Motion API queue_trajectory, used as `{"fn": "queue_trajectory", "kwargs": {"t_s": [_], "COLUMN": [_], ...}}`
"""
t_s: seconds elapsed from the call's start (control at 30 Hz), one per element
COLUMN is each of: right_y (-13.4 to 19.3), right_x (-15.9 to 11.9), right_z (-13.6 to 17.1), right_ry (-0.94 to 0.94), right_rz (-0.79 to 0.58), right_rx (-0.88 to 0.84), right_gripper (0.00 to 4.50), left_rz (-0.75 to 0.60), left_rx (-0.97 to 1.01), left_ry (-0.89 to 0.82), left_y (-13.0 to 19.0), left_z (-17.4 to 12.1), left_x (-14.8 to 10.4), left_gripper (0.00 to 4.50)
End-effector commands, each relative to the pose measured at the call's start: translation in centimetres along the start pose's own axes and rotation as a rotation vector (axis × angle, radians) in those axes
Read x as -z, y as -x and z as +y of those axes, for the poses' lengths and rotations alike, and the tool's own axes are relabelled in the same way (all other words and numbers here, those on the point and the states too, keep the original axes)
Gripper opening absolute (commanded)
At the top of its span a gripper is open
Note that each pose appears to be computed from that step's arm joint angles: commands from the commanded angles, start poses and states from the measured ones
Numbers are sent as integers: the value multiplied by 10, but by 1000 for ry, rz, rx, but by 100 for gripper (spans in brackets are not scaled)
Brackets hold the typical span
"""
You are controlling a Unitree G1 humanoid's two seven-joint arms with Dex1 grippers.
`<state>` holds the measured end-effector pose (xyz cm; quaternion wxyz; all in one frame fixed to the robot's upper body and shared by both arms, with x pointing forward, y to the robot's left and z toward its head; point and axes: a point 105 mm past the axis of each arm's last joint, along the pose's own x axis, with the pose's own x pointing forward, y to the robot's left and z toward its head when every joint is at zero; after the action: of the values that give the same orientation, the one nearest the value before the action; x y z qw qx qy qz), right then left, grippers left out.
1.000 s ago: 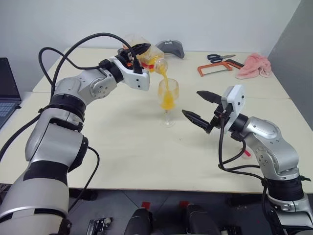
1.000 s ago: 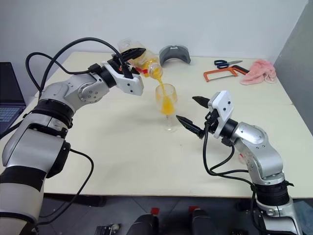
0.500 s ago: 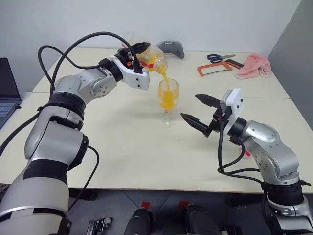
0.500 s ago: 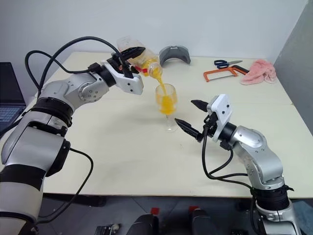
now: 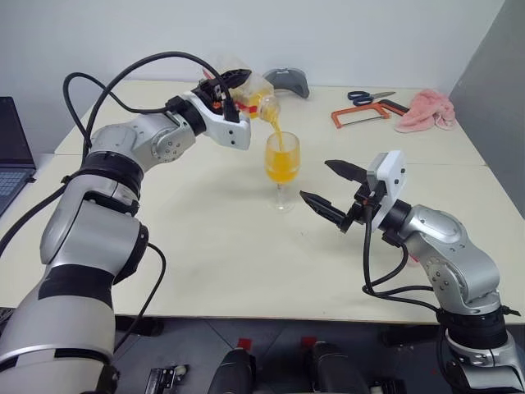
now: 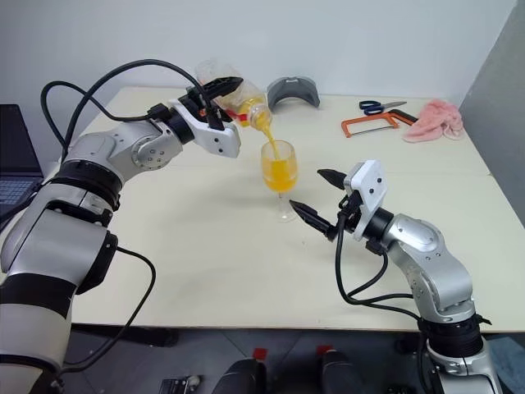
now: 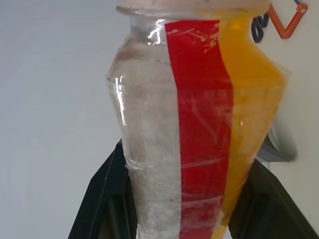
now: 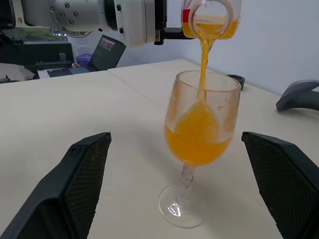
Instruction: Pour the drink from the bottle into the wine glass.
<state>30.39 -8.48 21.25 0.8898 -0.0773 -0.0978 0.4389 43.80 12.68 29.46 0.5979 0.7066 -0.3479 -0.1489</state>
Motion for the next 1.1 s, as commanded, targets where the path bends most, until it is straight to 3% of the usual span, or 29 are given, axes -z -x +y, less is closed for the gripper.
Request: {"fn": "queue_trajectory", "kwargs": {"t_s": [0.03, 0.8, 1.1], "right_y": [0, -1, -3], "right_x": [-12, -9, -11], "right_z": [7, 10, 9], "right_ry": [24, 18, 34], "right_rz": [-40, -33, -50], "right_rx": [-20, -33, -20], "right_gripper": [450, 450, 450], "left_rz": [-4, -16, 40], "left_rx": [-71, -73, -88], "left_ry": [-33, -56, 170], "left_y": [-4, -5, -5], "left_z": [26, 29, 23], "left_x": [2, 0, 5], "left_gripper": [177, 177, 177]}}
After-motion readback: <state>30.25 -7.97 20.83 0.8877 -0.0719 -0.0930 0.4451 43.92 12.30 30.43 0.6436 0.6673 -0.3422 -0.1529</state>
